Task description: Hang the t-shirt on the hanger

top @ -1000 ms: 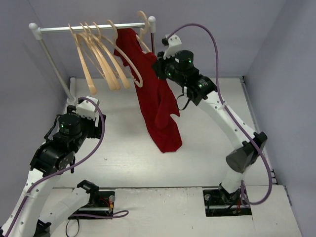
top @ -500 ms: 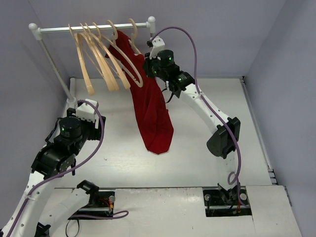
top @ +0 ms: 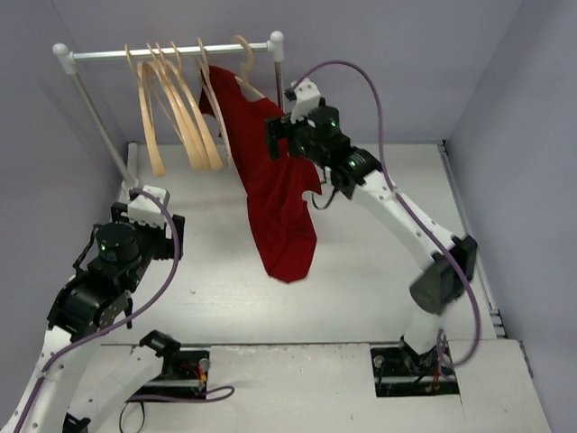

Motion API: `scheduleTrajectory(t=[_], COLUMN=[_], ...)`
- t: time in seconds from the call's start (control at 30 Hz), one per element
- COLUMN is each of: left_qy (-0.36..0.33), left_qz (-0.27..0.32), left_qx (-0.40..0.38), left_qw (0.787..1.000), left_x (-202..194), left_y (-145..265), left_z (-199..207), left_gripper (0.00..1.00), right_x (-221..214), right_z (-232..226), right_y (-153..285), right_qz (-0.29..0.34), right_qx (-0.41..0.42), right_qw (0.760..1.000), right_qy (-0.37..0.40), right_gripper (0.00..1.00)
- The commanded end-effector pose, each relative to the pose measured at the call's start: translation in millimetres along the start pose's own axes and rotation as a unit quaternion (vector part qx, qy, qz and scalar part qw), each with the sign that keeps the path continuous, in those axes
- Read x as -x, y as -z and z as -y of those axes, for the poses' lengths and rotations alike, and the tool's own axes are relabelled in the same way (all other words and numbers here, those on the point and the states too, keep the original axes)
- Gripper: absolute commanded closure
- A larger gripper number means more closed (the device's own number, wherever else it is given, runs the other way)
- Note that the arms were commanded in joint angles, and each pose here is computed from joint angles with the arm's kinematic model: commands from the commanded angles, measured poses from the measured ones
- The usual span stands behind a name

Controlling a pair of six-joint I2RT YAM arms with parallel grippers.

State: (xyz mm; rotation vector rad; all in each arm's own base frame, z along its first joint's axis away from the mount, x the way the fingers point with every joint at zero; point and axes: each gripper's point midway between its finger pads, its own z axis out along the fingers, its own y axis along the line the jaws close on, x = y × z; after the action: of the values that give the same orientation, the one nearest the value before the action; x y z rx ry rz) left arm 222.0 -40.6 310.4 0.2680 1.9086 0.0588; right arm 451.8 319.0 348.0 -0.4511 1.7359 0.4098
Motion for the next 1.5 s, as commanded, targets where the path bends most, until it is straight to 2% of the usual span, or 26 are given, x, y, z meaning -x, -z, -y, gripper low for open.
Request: scheduleTrajectory(t=[0.0,0.03,0.1,0.13,0.17,0.27,0.3,0.4,0.5,0.7,0.83,1.03,1.47], left_qy=[0.02,0.02,0.02,0.019,0.02,0.018,0.019,0.022,0.028,0.033,0.04,0.045,0.05], left_qz=[0.032,0.033,0.034,0.033,0.036,0.034,0.036,0.032,0.031,0.022,0.024,0.034,0.03], left_qx=[0.024,0.026,0.032,0.035,0.037,0.044,0.047,0.056,0.071,0.073,0.069,0.076,0.096], left_qw=[0.999,0.999,0.999,0.999,0.998,0.998,0.998,0.998,0.997,0.997,0.996,0.996,0.994], left_x=[19.2,18.7,15.7,13.9,13.3,6.5,4.7,-7.7,-20.8,-41.8,-53.5,-51.1,-52.9], left_y=[4.3,5.5,10.2,11.5,14.5,18.8,22.1,24.5,23.3,19.7,15.6,17.0,16.7], left_z=[-10.1,-11.1,-14.7,-16.0,-17.5,-21.2,-23.2,-26.0,-29.4,-27.1,-23.4,-26.1,-32.1], left_gripper=[0.26,0.26,0.26,0.26,0.26,0.26,0.26,0.26,0.26,0.26,0.26,0.26,0.26], right_x=[92.8,96.5,65.8,70.0,40.0,11.2,12.2,-35.8,-50.6,-54.6,-62.6,-67.3,-66.6], right_z=[29.3,34.6,52.6,58.1,66.9,79.7,85.4,103.8,113.6,115.7,120.9,128.4,130.6], right_y=[104.4,126.7,161.7,185.5,190.2,219.9,244.2,273.5,305.0,319.8,311.3,303.9,307.9], right_qz=[0.135,0.145,0.131,0.147,0.123,0.12,0.144,0.138,0.167,0.186,0.169,0.154,0.157], right_qx=[-0.055,-0.062,-0.097,-0.107,-0.127,-0.152,-0.164,-0.206,-0.225,-0.227,-0.25,-0.281,-0.288], right_qw=[0.989,0.987,0.986,0.983,0.983,0.981,0.976,0.969,0.959,0.952,0.948,0.94,0.937], right_qy=[0.031,0.035,0.041,0.038,0.038,0.028,0.007,-0.016,-0.043,-0.085,-0.101,-0.116,-0.123], right_gripper=[0.0,0.0,0.0,0.0,0.0,0.0,0.0,0.0,0.0,0.0,0.0,0.0,0.0])
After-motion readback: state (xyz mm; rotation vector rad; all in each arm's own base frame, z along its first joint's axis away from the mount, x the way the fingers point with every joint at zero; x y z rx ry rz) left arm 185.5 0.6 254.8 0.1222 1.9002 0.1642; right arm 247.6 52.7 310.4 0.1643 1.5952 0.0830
